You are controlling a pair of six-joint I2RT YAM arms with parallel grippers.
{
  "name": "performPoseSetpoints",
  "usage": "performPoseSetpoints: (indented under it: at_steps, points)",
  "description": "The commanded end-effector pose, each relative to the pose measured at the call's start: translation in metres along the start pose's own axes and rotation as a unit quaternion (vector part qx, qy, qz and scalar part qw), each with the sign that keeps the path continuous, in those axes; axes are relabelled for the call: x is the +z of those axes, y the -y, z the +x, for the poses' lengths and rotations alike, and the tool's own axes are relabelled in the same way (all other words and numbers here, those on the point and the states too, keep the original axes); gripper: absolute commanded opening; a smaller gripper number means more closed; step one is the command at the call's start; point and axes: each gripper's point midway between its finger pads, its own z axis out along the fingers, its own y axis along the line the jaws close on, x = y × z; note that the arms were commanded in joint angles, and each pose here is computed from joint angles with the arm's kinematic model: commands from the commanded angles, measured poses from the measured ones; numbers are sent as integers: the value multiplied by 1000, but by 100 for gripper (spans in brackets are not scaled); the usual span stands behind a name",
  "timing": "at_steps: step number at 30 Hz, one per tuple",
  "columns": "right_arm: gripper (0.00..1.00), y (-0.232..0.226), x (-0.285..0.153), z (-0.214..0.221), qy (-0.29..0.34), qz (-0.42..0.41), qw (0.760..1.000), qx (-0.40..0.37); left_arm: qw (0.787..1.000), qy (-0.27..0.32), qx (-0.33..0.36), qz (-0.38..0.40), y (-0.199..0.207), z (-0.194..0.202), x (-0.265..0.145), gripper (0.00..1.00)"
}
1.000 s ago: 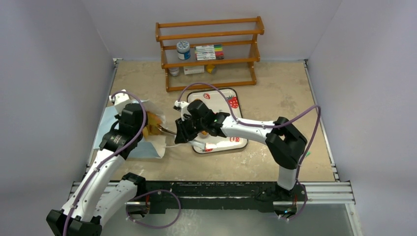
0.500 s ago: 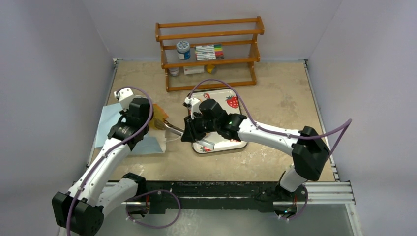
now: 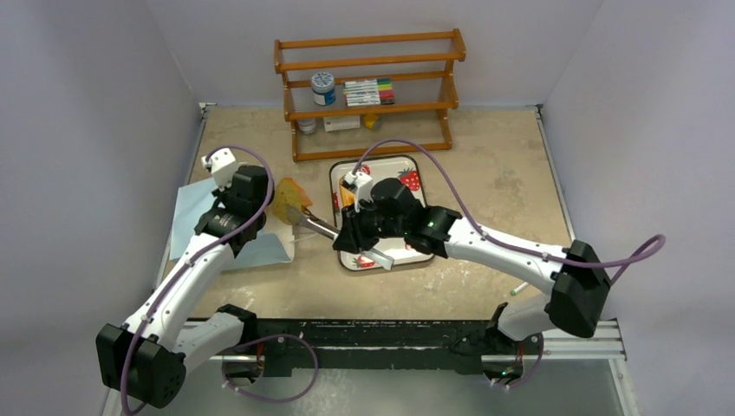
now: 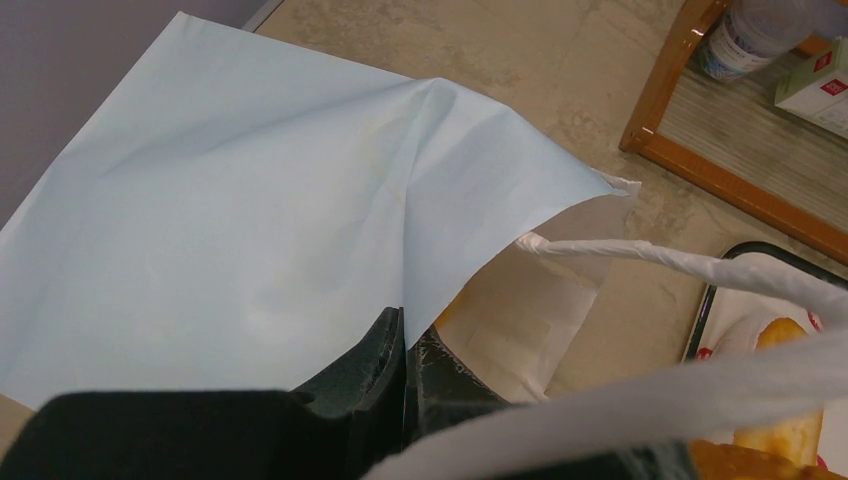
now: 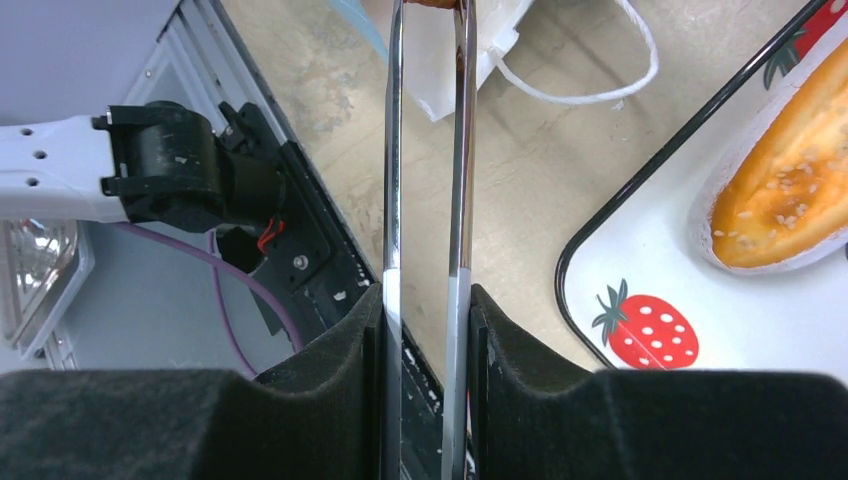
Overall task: Take the fake bread out of the paper bag
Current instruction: Take out the fake bread from the paper bag, then place the fake bread in the container.
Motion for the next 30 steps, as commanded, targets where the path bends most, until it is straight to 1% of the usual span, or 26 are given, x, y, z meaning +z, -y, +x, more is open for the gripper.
performPoseSetpoints:
  at_steps: [1, 7, 13, 17, 18, 22, 25, 27, 30]
  points:
    - [7, -14, -31, -25, 52, -5, 999, 13, 998, 40, -49, 10, 12, -32, -3, 0]
    - [8, 9, -63, -40, 118, 72, 989, 56, 998, 37, -45, 16, 14, -29, -2, 0]
    - [8, 66, -82, -41, 160, 194, 964, 89, 998, 31, -43, 30, 19, -27, -2, 0]
    - [9, 107, -90, -39, 158, 254, 950, 92, 998, 30, -41, 39, 21, -28, -4, 0]
    - [9, 121, -88, -30, 146, 269, 947, 97, 998, 30, -40, 40, 21, -28, -4, 0]
    - [10, 148, -83, -21, 138, 283, 942, 114, 998, 30, -36, 45, 23, -30, -6, 0]
    - [12, 159, -73, -14, 125, 277, 944, 128, 998, 30, -35, 48, 23, -31, -7, 0]
    - [15, 163, -66, -9, 115, 273, 945, 139, 998, 30, -35, 50, 24, -32, -7, 0]
    - [23, 169, -57, 3, 108, 264, 945, 159, 998, 29, -34, 53, 26, -32, -7, 0]
